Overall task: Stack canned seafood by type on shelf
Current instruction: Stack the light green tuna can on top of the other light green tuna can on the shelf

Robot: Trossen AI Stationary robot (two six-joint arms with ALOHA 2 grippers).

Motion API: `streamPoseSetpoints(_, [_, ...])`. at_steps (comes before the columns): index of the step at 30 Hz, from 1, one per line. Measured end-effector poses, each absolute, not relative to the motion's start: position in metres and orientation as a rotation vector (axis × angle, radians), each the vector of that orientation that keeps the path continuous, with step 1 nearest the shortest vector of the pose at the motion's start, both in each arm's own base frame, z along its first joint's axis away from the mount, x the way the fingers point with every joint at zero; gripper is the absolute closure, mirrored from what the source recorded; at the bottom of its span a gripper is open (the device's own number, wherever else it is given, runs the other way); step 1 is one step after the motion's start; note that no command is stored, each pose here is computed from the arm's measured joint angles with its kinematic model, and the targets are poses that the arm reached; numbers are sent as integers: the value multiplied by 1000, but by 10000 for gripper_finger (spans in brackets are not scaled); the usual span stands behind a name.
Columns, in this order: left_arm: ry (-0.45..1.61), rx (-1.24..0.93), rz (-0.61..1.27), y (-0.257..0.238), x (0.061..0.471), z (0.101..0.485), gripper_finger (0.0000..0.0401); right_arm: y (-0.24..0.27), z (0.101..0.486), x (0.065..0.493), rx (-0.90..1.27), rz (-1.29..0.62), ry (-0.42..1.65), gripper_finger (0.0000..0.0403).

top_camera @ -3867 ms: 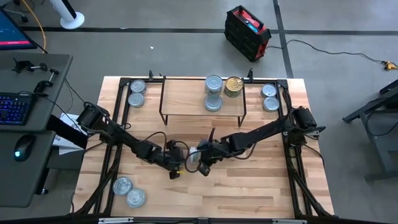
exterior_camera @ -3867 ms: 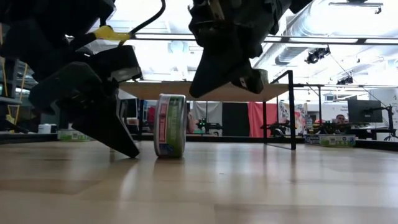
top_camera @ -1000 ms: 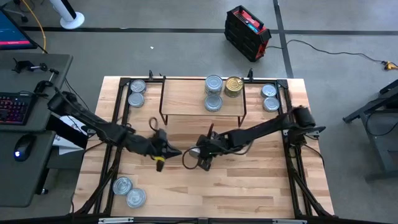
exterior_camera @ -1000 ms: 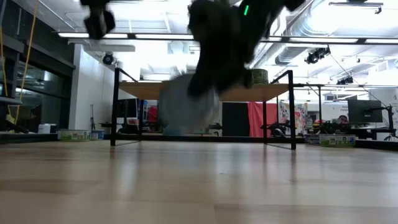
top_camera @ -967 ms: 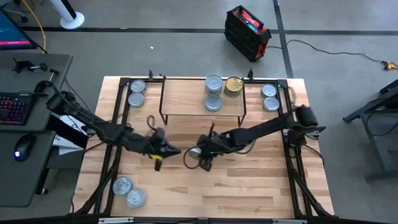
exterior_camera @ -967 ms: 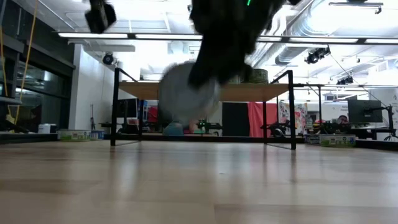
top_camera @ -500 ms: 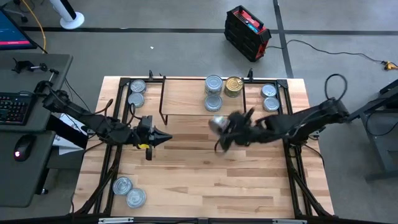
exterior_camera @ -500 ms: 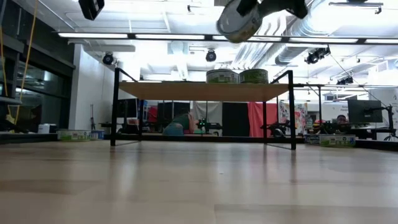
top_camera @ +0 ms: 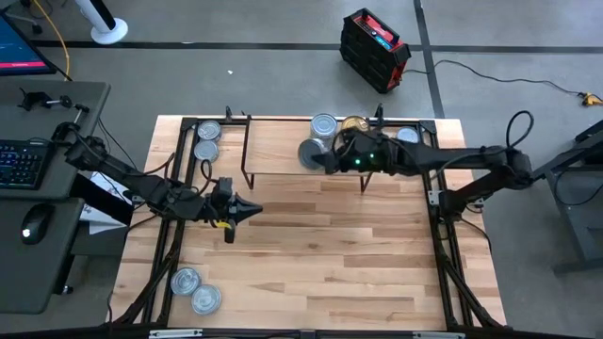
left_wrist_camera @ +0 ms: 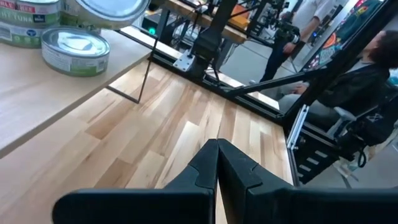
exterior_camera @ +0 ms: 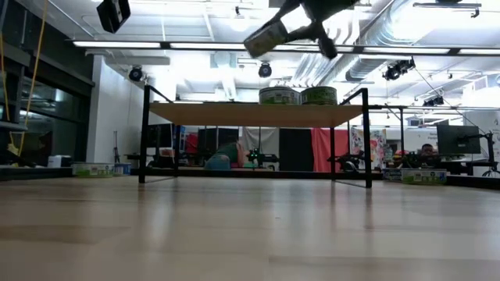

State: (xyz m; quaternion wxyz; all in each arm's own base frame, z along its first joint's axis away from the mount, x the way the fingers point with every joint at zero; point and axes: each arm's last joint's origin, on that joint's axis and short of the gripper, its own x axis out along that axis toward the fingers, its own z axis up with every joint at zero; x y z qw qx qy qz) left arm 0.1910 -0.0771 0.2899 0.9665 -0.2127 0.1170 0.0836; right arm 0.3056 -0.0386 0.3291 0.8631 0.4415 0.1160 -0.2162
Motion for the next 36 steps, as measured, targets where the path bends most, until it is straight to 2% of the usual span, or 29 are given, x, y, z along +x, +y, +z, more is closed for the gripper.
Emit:
streamPoseSetpoints(5, [249, -444, 161, -79, 190, 289, 401, -37, 295, 294, 1026, -489, 203, 291])
streamPoseSetpoints(12, [245, -469, 164, -80, 190, 289, 401, -40, 286, 269, 1165, -594, -87, 291])
streamPoseSetpoints(15, [245, -470, 164, -80, 190, 289, 401, -42, 279, 267, 1225, -637, -73, 286])
streamPoseSetpoints(21, [245, -472, 165, -80, 190, 289, 401, -43, 273, 272, 1269, -639, -57, 222])
streamPoseSetpoints(24, [245, -472, 165, -80, 190, 289, 401, -43, 273, 272, 1277, -646, -69, 204])
streamPoseSetpoints(36, [245, -469, 165, -80, 190, 289, 401, -45, 269, 269, 1267, -723, -81, 195])
